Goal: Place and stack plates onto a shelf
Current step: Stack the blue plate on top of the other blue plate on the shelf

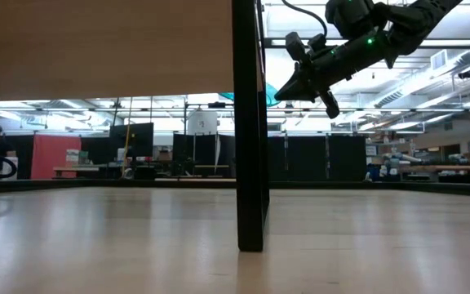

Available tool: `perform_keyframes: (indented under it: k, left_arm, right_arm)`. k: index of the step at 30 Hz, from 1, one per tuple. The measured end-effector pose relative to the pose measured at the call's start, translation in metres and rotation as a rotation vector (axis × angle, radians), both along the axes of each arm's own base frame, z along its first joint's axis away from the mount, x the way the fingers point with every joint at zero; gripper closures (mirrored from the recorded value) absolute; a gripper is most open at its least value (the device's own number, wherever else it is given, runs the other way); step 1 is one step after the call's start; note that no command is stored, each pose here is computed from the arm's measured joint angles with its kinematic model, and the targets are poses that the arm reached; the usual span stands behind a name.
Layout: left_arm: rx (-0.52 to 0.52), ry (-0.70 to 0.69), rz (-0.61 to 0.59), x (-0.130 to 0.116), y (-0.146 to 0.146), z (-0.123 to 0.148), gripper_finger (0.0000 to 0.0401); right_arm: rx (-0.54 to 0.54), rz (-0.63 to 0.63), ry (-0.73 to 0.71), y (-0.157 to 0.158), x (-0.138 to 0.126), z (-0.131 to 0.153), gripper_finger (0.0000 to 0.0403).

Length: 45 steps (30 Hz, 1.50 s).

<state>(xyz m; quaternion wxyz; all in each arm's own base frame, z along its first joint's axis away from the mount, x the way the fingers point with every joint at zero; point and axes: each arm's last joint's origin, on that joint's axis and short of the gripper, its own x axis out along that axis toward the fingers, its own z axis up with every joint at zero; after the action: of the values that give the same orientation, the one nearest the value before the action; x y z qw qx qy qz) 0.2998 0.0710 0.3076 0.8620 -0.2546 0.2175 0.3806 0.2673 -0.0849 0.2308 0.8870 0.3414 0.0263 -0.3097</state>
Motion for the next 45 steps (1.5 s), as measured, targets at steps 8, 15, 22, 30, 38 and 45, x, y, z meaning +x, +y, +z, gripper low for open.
perform_keyframes:
  k: [8,15,22,30,38,45]
  left_arm:
    - [0.006,0.000,0.005,-0.0001,0.0001,0.0003,0.0388]
    - [0.006,0.000,0.005,-0.0001,0.0001,0.0003,0.0389]
    - [0.005,0.000,0.005,-0.0001,0.0001,0.0002,0.0389]
    - [0.005,0.001,0.000,0.0000,-0.0001,0.0003,0.0389]
    - [0.005,0.001,0.000,0.0000,-0.0001,0.0003,0.0389]
    - [0.005,0.003,0.000,-0.0001,-0.0002,0.0000,0.0389]
  right_arm:
    - [0.001,0.000,0.000,0.0000,0.0000,0.0000,0.0382]
    - [0.002,0.006,0.000,0.0002,0.0001,0.0000,0.0380]
    - [0.007,0.025,-0.002,0.0007,0.0004,-0.0001,0.0377]
    - [0.001,0.028,0.001,0.0007,0.0004,0.0000,0.0356]
    - [0.001,0.028,0.001,0.0007,0.0004,0.0000,0.0309]
    - [-0.072,0.120,0.051,0.0002,0.0002,0.0003,0.0297]
